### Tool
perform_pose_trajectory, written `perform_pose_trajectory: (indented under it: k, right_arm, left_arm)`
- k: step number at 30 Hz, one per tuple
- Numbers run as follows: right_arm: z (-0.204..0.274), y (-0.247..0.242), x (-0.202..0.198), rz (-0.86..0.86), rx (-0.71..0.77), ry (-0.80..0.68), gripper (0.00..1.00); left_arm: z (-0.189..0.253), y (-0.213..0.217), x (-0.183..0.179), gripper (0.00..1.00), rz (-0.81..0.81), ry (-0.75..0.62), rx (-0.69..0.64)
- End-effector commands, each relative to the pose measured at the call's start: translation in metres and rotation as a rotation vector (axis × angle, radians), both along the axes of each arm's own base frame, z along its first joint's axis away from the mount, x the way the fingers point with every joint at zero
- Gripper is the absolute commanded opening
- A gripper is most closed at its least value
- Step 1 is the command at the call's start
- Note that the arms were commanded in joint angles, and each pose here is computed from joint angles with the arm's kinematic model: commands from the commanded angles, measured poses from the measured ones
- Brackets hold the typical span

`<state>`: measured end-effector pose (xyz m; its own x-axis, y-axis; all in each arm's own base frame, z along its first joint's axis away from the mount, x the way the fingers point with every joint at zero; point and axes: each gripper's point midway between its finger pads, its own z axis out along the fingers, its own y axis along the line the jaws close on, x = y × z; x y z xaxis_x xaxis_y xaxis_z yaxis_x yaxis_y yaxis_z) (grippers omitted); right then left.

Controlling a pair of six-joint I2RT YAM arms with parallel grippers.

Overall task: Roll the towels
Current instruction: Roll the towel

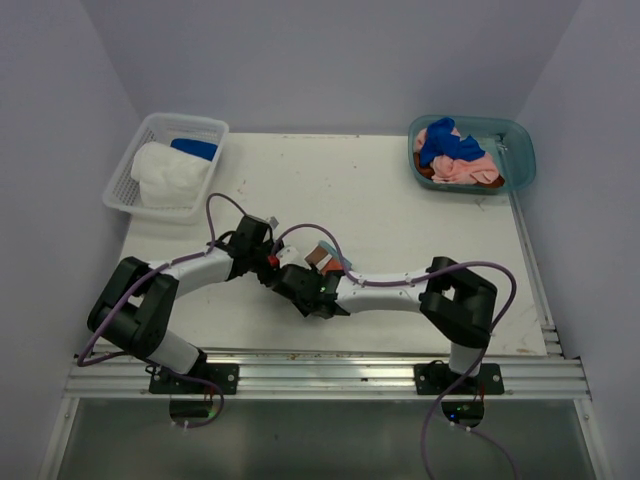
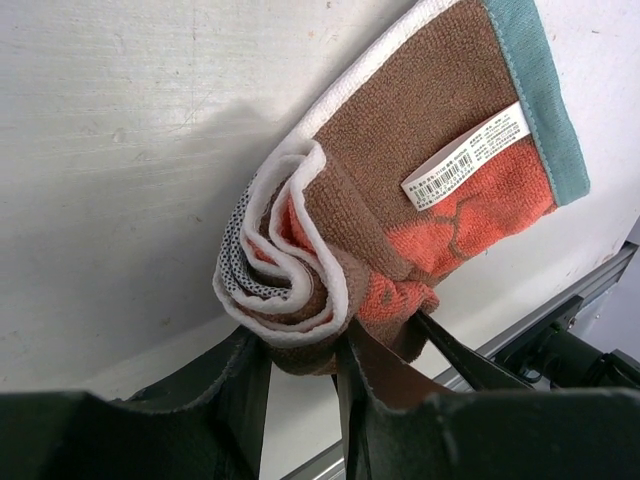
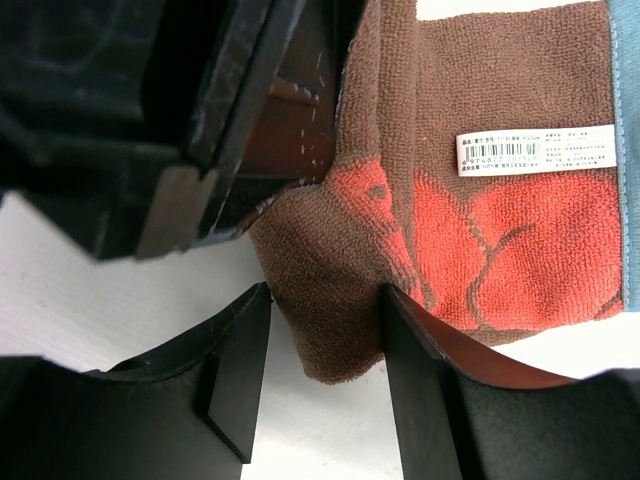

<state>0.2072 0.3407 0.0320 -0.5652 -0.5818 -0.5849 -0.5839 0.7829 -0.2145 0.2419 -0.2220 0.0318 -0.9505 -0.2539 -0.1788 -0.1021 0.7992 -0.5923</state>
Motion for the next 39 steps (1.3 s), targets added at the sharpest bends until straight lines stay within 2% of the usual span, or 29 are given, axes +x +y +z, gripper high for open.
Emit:
perform_pose_trajectory:
  k: [1,3,4,7,8,9,13,16,19,21,30,39]
  right_arm:
    - [-0.029,-0.013,0.004,-0.039,-0.044,0.031,0.49]
    - [-0.036,-0.016,0.004,-0.045,-0.042,0.042,0.41]
    - [-0.038,-0.016,0.002,-0.043,-0.037,0.055,0.31]
    - [-0.036,-0.014,0.003,-0.041,-0.013,0.068,0.14]
    - [-0.037,-0.013,0.0,-0.031,-0.003,0.086,0.04]
    - [-0.035,-0.012,0.001,-0.032,0.012,0.093,0.01]
    - [-0.026,-0.003,-0.007,0.003,0.105,0.169,0.0]
    - [-0.01,0.013,-0.015,0.043,0.286,0.3,0.0]
    - [-0.004,0.014,-0.019,0.042,0.371,0.368,0.0]
    - [0.006,0.019,-0.019,0.046,0.453,0.415,0.0]
    - [0.011,0.031,-0.023,0.037,0.63,0.593,0.0]
    - [0.003,0.029,-0.016,-0.045,0.752,0.724,0.0]
  left_arm:
    - [0.01,0.001,0.005,0.34,0.01,-0.02,0.014]
    - [0.011,0.001,0.004,0.36,0.006,-0.023,0.013]
    - [0.012,0.001,0.005,0.4,0.005,-0.03,0.012]
    - [0.016,0.001,0.006,0.48,-0.006,-0.043,0.013]
    - [0.02,0.001,0.007,0.51,-0.007,-0.055,0.013]
    - [0.023,0.002,0.009,0.54,-0.01,-0.061,0.019]
    - [0.038,0.007,0.014,0.76,-0.003,-0.089,0.036]
    - [0.05,0.011,0.015,0.79,0.007,-0.113,0.028]
    - [0.055,0.014,0.014,0.83,0.007,-0.128,0.034]
    - [0.05,0.016,0.011,0.84,-0.003,-0.124,0.044]
    - [0.041,0.016,-0.003,0.84,-0.016,-0.107,0.011]
    - [0.03,0.019,-0.008,0.84,-0.011,-0.097,0.018]
